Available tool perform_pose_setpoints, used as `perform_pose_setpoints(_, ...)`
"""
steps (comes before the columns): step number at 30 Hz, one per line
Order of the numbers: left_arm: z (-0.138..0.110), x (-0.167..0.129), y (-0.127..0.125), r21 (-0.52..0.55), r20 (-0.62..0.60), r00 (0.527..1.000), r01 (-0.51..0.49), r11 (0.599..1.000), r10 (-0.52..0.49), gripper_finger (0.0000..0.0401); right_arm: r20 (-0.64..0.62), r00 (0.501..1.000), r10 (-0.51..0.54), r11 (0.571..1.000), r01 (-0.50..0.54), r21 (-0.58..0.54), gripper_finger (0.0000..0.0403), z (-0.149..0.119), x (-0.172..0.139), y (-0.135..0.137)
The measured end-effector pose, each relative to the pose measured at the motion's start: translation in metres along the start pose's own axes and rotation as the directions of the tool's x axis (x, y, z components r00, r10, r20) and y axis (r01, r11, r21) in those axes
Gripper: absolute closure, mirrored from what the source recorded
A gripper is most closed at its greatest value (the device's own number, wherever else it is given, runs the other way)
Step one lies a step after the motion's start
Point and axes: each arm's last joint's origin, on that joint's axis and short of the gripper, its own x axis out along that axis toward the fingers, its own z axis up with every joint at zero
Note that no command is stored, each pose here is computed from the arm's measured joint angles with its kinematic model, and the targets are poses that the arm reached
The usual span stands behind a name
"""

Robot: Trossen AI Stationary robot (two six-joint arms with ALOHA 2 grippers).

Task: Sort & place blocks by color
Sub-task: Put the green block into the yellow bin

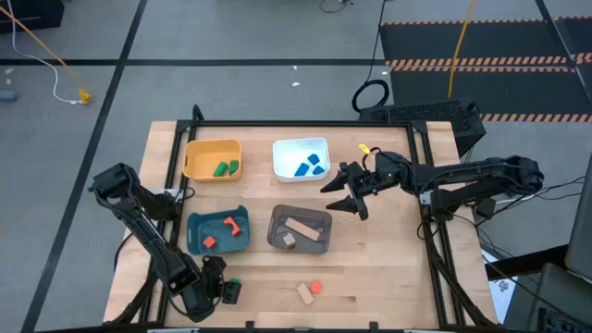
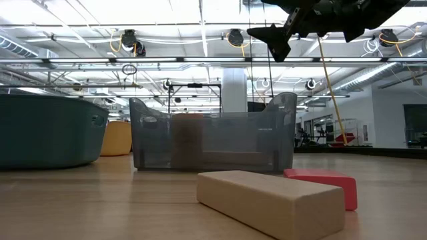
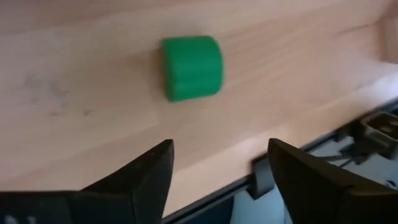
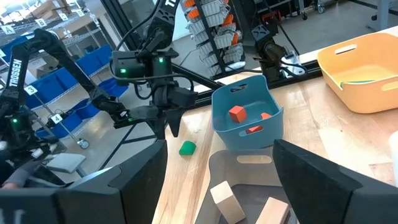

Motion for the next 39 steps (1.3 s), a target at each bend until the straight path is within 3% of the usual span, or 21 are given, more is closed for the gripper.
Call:
perform_pose_setpoints(6,0.014,0.003,-0.005,-0.013,0.027,0.998,-0.049,0.999,0.049,0.0119,0.000,1.000,0.000,1.000,0.000,0.000,0.0122,0.000,0.000,0.000)
perform_pose_setpoints(16,0.029,0.005,-0.011,-0.053,0.072,0.994,-0.077,0.996,0.081,0.0132,0.000,1.000,0.000,1.000,0.000,0.000,0.0122,0.000,0.000,0.000)
perform_pose_setpoints(30,0.027,0.016,-0.009,-0.115,0.036,0.992,-0.119,0.986,0.124,0.0132,0.000,1.000,0.000,1.000,0.000,0.000,0.0122,0.000,0.000,0.000)
perform_pose_setpoints(39,0.026,0.023,-0.008,-0.097,0.018,0.989,-0.142,0.985,0.145,0.0132,0.001,1.000,0.000,1.000,0.000,-0.001,0.0122,0.000,0.000,0.000)
